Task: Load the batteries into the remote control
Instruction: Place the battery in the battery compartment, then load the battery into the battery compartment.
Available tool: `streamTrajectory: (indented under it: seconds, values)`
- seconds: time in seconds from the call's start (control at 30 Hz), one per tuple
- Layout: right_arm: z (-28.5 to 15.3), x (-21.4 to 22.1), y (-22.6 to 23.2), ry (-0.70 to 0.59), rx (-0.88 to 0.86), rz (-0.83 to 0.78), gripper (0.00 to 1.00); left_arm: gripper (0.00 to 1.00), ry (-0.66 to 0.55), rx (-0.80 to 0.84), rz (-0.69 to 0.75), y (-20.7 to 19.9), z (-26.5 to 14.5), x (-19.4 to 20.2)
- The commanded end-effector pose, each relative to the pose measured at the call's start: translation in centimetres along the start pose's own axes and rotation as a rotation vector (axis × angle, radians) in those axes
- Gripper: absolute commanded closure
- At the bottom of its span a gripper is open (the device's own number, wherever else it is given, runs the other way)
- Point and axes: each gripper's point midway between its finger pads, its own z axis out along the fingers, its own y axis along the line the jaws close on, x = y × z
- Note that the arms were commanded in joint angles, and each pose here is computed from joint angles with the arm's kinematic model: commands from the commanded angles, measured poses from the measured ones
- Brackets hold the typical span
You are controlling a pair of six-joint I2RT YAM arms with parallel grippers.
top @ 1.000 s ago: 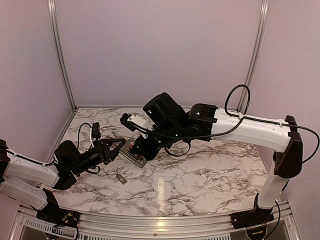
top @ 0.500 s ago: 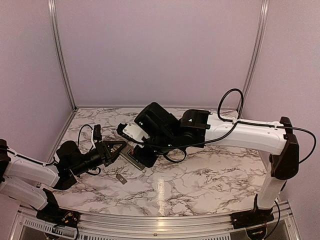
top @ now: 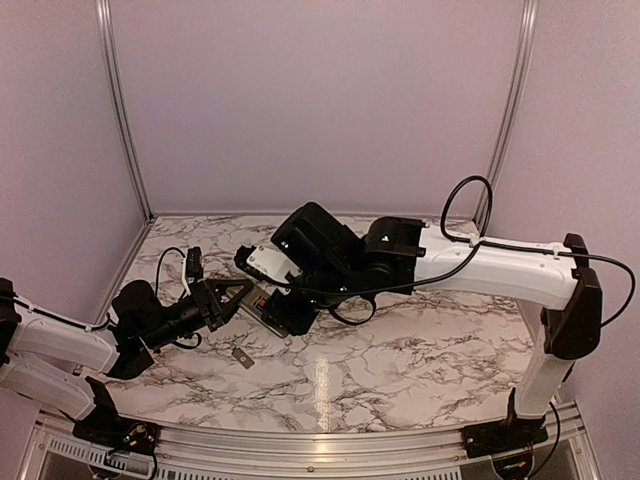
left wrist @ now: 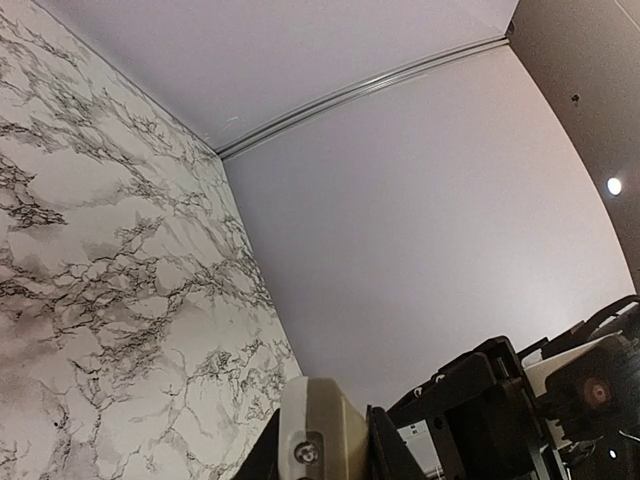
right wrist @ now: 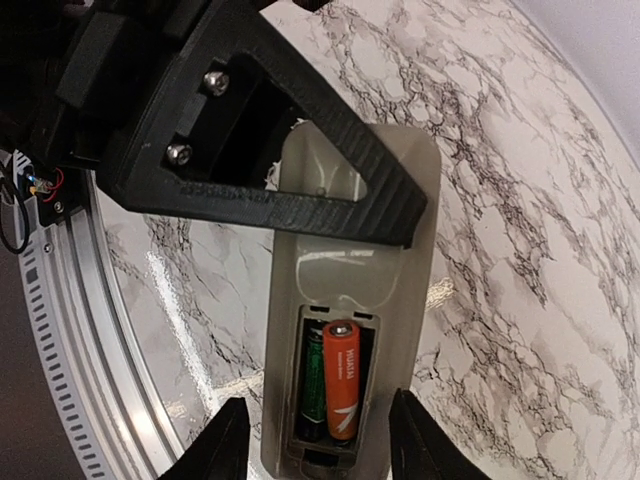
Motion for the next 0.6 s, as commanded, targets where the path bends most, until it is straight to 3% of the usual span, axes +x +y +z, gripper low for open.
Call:
streamTrajectory:
  seconds: [0.0, 0.23, 0.57]
  values:
    - [-3.8, -3.1, -0.3, -0.136, -0.057, 0.049, 0.51, 1.00, -0.017, 0.084, 0.037, -2.6, 0.4, -0.9]
    - [-6.9, -3.4, -2.9, -0.298, -0.230, 0.200, 0.39, 1.00, 0.026, 0.099, 0.095, -3.6, 0.3, -0.4]
    - [-6.0, -3.4, -1.8, -0.287, -0.442, 0.293, 0.33, 1.00, 0.080, 0.112, 0.160, -4.4, 0.3, 0.3]
